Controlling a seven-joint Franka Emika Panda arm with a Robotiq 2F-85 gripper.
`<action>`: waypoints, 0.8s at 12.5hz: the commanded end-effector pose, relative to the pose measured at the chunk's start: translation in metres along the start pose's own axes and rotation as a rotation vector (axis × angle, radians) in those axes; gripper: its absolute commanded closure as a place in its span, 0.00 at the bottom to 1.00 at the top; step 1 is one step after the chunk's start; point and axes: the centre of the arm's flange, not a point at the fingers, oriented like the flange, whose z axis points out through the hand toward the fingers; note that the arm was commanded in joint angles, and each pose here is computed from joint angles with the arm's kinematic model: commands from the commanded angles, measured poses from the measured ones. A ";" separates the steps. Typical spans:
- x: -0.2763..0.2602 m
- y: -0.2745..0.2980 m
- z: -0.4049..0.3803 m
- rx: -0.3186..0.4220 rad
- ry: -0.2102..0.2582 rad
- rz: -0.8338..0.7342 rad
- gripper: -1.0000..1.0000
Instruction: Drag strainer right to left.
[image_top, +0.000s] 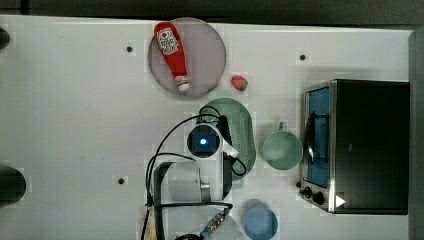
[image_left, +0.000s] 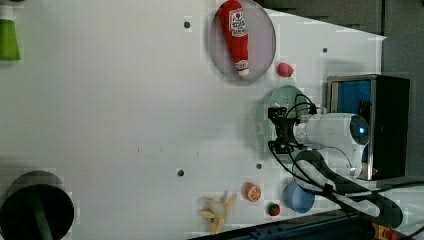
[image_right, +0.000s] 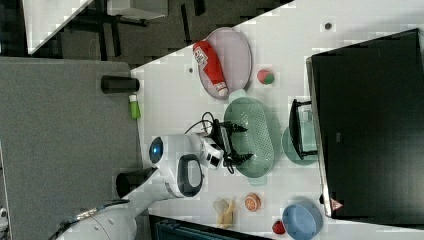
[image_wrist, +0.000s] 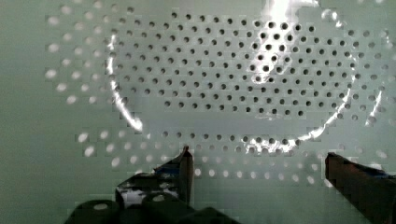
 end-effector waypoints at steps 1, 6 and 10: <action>-0.013 -0.012 -0.011 0.044 -0.009 0.059 0.00; -0.045 -0.013 -0.007 0.029 -0.027 0.036 0.00; -0.075 -0.020 -0.007 -0.005 -0.059 0.071 0.00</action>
